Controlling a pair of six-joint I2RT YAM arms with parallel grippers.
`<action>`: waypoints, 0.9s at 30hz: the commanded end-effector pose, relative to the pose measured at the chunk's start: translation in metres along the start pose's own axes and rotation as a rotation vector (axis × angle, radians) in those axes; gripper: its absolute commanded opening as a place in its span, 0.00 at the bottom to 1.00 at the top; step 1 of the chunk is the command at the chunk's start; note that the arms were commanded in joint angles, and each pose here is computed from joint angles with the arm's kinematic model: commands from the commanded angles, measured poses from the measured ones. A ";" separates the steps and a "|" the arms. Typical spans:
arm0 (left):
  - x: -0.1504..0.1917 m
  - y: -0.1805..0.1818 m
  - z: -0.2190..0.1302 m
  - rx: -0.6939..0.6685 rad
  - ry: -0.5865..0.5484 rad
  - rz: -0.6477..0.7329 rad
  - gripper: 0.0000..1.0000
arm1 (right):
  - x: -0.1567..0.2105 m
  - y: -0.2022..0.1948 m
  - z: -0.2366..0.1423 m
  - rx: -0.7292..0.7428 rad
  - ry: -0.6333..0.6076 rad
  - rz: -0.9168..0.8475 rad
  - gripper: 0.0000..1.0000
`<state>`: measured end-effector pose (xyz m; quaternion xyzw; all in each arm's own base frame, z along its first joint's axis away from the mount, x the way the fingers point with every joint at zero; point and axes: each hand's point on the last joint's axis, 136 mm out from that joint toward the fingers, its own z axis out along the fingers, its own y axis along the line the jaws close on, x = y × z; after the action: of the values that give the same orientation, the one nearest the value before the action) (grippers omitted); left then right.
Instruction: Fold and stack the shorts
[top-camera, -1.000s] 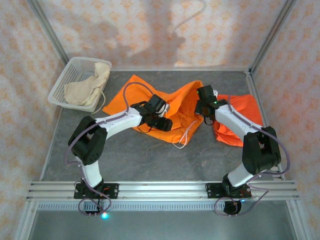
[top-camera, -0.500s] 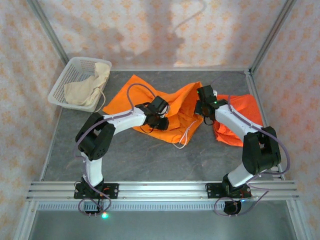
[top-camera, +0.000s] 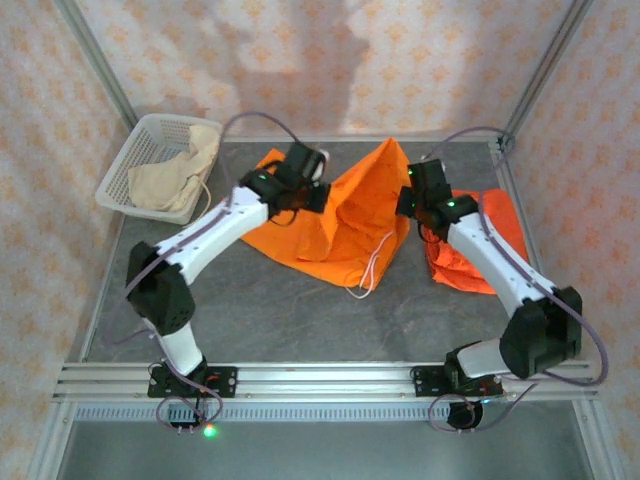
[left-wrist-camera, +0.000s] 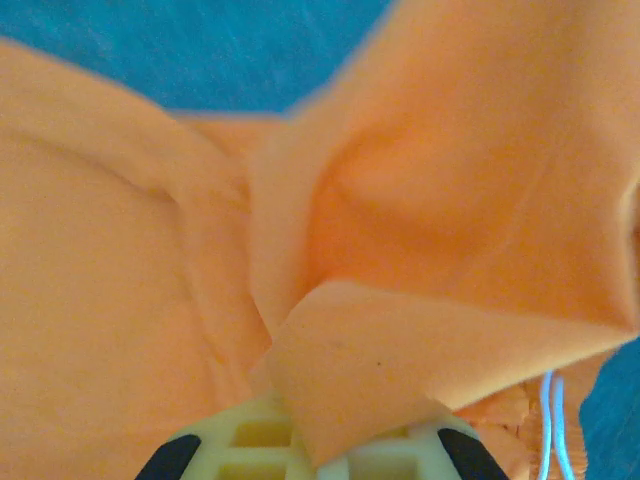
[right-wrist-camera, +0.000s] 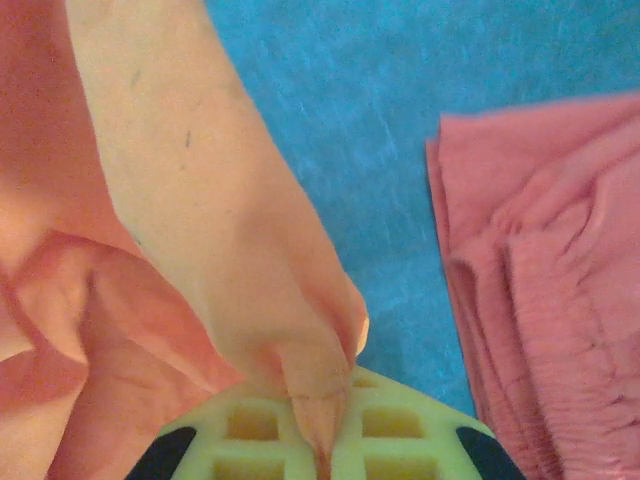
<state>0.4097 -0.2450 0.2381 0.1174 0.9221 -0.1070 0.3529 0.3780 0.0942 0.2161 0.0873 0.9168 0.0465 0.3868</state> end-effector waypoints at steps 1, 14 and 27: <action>-0.045 0.043 -0.077 -0.136 -0.127 0.034 0.00 | -0.046 -0.006 -0.057 0.005 -0.149 -0.044 0.00; -0.125 0.109 -0.238 -0.395 -0.424 0.067 0.00 | -0.124 0.005 -0.213 -0.171 -0.471 -0.103 0.00; -0.152 0.126 -0.401 -0.477 -0.837 -0.065 0.00 | -0.140 0.054 -0.319 -0.595 -0.567 -0.045 0.00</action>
<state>0.3445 -0.0680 0.5670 -0.0004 0.7583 0.0463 0.6502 0.2738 0.1037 0.5182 -0.0239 0.7497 0.2202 0.6236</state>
